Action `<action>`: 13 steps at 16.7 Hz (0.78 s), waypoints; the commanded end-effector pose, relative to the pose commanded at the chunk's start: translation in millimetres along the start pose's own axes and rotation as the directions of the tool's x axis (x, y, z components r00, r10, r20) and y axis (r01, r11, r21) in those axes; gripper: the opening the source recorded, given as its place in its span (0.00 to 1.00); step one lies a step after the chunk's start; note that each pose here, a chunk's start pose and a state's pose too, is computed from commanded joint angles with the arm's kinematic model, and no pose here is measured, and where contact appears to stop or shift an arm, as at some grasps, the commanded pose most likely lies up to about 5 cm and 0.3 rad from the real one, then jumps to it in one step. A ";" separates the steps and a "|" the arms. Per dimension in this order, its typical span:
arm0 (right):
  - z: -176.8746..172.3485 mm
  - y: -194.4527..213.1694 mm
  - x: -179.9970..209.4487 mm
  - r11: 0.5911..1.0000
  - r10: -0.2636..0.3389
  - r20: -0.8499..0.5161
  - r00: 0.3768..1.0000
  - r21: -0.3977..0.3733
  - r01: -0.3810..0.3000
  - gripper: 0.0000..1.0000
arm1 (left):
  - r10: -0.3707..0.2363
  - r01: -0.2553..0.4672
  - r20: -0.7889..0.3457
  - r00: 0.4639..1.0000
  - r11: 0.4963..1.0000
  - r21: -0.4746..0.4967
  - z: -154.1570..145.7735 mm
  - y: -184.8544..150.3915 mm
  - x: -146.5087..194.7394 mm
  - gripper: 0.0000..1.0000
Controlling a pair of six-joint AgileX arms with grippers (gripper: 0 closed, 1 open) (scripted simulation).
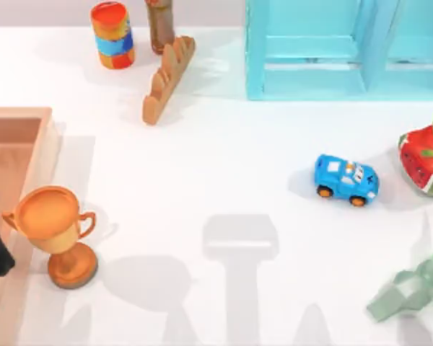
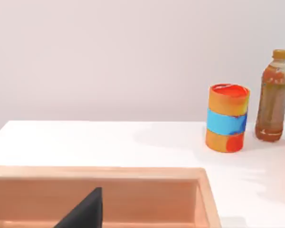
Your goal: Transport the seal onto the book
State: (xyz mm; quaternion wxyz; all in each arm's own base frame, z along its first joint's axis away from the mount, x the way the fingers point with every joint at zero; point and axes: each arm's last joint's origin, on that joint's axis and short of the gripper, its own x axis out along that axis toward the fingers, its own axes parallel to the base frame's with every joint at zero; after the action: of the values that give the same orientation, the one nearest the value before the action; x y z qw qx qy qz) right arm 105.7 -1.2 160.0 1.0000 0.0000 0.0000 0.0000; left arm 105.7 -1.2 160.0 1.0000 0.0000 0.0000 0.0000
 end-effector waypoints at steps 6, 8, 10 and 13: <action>9.7 -1.8 4.7 1.000 -0.001 -0.011 1.000 -0.004 0.001 1.00 | 0.000 0.000 0.000 1.000 1.000 0.000 0.0 0.0 0.0 1.00; 20.3 -3.8 11.8 1.000 -0.001 -0.023 1.000 -0.008 0.001 1.00 | 0.000 0.000 0.000 1.000 1.000 0.000 0.0 0.0 0.0 1.00; 33.0 -7.1 24.4 1.000 -0.001 -0.040 0.999 -0.012 0.001 1.00 | 0.000 0.000 0.000 1.000 1.000 0.000 0.0 0.0 0.0 1.00; 51.2 -15.9 56.5 1.000 -0.002 -0.069 0.998 -0.017 0.001 1.00 | 0.000 0.000 0.000 1.000 1.000 0.000 0.0 0.0 0.0 1.00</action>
State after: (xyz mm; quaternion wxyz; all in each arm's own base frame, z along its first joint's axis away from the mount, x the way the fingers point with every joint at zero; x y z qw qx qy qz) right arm 162.2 -17.1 211.2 0.9994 -0.0085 0.0346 -0.0009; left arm 105.7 -1.2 160.0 1.0000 0.0000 0.0000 0.0000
